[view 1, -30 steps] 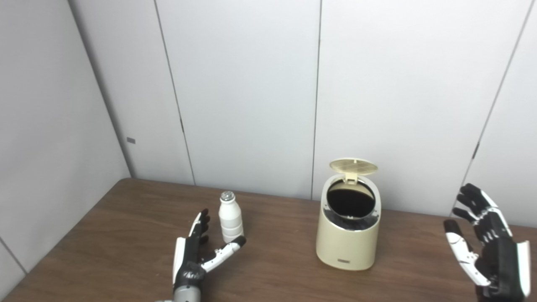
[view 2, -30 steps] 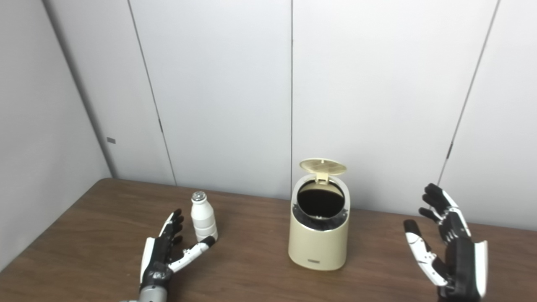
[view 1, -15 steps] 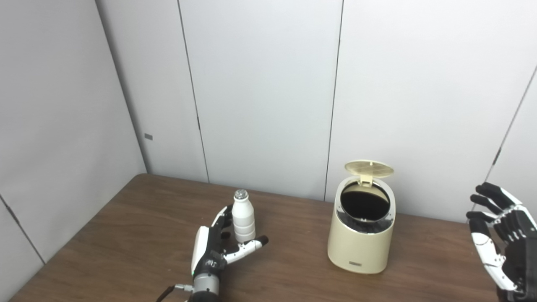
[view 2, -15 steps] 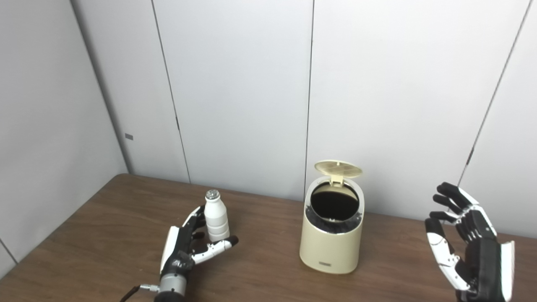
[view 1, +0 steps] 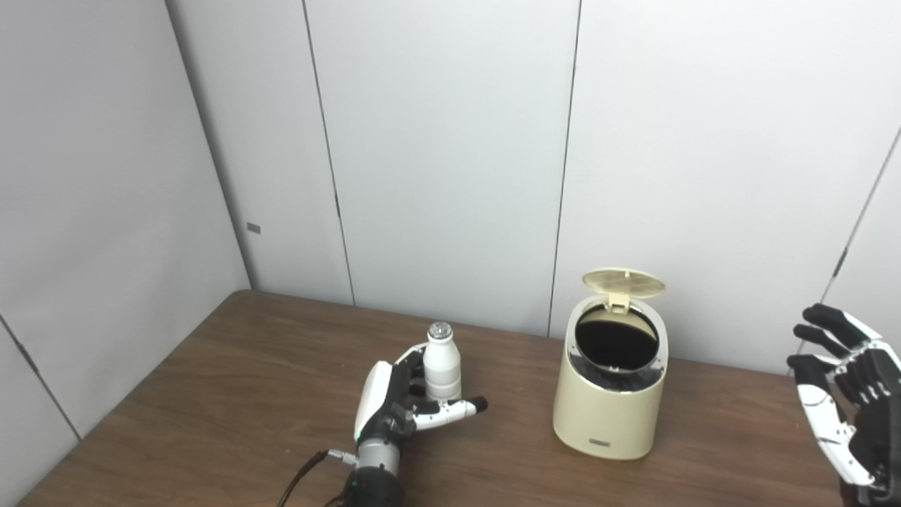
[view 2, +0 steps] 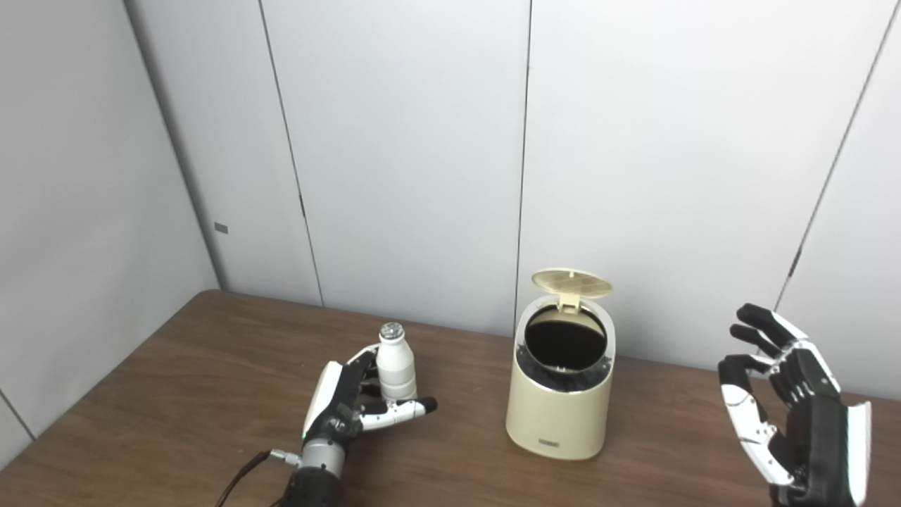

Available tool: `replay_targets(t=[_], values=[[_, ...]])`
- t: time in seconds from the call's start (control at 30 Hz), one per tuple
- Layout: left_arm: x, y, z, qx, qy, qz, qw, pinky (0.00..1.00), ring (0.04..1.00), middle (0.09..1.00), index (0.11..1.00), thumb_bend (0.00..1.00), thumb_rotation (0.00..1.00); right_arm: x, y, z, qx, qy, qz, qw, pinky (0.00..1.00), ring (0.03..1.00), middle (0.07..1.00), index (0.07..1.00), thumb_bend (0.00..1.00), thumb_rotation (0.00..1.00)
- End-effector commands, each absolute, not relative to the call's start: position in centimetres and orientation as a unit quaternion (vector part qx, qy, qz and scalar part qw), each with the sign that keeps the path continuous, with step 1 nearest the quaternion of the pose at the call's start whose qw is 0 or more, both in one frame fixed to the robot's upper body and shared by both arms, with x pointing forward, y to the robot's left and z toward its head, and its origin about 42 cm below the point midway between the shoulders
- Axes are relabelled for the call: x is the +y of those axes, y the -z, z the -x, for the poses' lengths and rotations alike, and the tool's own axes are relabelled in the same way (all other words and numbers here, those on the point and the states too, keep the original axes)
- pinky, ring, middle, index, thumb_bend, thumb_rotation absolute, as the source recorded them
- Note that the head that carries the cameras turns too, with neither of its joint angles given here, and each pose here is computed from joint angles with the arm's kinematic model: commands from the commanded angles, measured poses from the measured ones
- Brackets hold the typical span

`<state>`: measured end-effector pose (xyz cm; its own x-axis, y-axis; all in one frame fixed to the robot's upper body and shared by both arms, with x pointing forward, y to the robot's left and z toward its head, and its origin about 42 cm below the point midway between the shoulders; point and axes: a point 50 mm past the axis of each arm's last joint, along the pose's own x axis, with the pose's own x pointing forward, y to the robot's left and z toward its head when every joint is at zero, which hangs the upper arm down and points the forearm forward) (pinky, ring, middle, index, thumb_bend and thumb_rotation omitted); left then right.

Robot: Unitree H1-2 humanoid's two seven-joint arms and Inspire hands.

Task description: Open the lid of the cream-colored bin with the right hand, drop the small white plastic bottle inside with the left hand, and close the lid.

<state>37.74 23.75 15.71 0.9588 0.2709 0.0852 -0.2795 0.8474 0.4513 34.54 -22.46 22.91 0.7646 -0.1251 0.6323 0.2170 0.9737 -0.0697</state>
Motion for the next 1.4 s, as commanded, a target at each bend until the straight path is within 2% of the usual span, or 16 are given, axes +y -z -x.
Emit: replay_targets(t=[0.0,0.07,0.17,0.2,0.23,0.3,0.37,0.77,0.87,0.93,1.0,1.1,1.17,1.27,1.3,1.37], values=[[23.4,-18.1,-39.1,-0.052,-0.18,-0.232,0.955,0.62,0.715,0.731,0.757,0.98,0.21,-22.1,-25.0,-34.7,-0.364,0.085,0.06,0.925,0.55,0.718,0.754,0.728,0.21,0.54],[23.2,-18.2,-39.4,-0.061,-0.208,-0.212,0.953,0.6,0.688,0.7,0.712,0.93,0.15,-22.0,-25.1,-34.7,-0.362,0.085,0.057,0.926,0.54,0.718,0.755,0.726,0.2,0.52],[23.3,-17.9,-40.0,-0.088,-0.259,-0.165,0.948,0.5,0.584,0.61,0.611,0.85,0.02,-21.9,-25.1,-34.6,-0.356,0.083,0.048,0.929,0.55,0.724,0.759,0.728,0.19,0.5],[23.3,-17.8,-40.3,-0.097,-0.274,-0.155,0.944,0.45,0.537,0.546,0.558,0.69,0.01,-21.9,-25.1,-34.6,-0.356,0.083,0.046,0.93,0.55,0.724,0.759,0.726,0.19,0.49],[23.4,-17.7,-40.6,-0.107,-0.286,-0.146,0.941,0.42,0.503,0.513,0.527,0.61,0.01,-21.9,-25.2,-34.5,-0.356,0.083,0.046,0.93,0.55,0.724,0.758,0.726,0.2,0.49],[23.5,-17.4,-41.0,-0.117,-0.295,-0.129,0.939,0.35,0.452,0.473,0.499,0.53,0.0,-21.8,-25.3,-34.4,-0.355,0.082,0.047,0.93,0.55,0.725,0.758,0.724,0.2,0.5],[23.5,-17.3,-41.2,-0.125,-0.295,-0.119,0.94,0.31,0.433,0.463,0.489,0.51,0.0,-21.7,-25.4,-34.3,-0.353,0.083,0.049,0.93,0.54,0.724,0.758,0.725,0.19,0.5],[23.8,-17.2,-40.8,-0.146,-0.269,-0.12,0.944,0.29,0.424,0.47,0.484,0.51,0.0,-20.7,-25.8,-34.0,-0.35,0.085,0.043,0.932,0.54,0.728,0.763,0.729,0.15,0.44],[23.8,-18.0,-40.0,-0.169,-0.246,-0.113,0.948,0.3,0.424,0.47,0.485,0.51,0.0,-20.1,-25.9,-33.9,-0.351,0.085,0.043,0.931,0.55,0.735,0.768,0.732,0.13,0.42],[23.3,-19.3,-39.1,-0.202,-0.228,-0.103,0.947,0.31,0.435,0.473,0.483,0.51,0.0,-19.9,-25.7,-34.0,-0.351,0.084,0.041,0.932,0.58,0.755,0.784,0.745,0.11,0.42],[22.5,-21.1,-38.0,-0.283,-0.203,-0.068,0.935,0.35,0.459,0.494,0.461,0.5,0.0,-19.8,-25.0,-34.3,-0.349,0.083,0.038,0.933,0.66,0.797,0.817,0.777,0.1,0.41],[21.3,-23.7,-36.7,-0.393,-0.182,-0.02,0.901,0.42,0.481,0.5,0.45,0.5,0.0,-20.2,-23.5,-35.1,-0.345,0.079,0.029,0.935,0.77,0.858,0.864,0.829,0.12,0.29],[20.4,-25.3,-36.1,-0.433,-0.175,-0.01,0.884,0.44,0.493,0.495,0.446,0.5,0.0,-20.5,-22.6,-35.5,-0.346,0.078,0.033,0.935,0.8,0.872,0.875,0.845,0.13,0.23],[19.3,-27.2,-35.6,-0.471,-0.167,-0.016,0.866,0.47,0.524,0.479,0.442,0.5,0.0,-20.6,-21.5,-36.1,-0.349,0.078,0.04,0.933,0.77,0.858,0.864,0.845,0.17,0.22],[18.9,-27.4,-35.7,-0.476,-0.162,-0.021,0.864,0.49,0.492,0.483,0.463,0.5,0.0,-20.6,-21.3,-36.3,-0.35,0.079,0.039,0.933,0.76,0.844,0.853,0.835,0.2,0.29],[18.4,-27.5,-36.0,-0.48,-0.154,-0.028,0.863,0.58,0.476,0.492,0.465,0.5,0.0,-20.5,-21.1,-36.4,-0.351,0.079,0.036,0.932,0.75,0.84,0.849,0.828,0.22,0.34]])
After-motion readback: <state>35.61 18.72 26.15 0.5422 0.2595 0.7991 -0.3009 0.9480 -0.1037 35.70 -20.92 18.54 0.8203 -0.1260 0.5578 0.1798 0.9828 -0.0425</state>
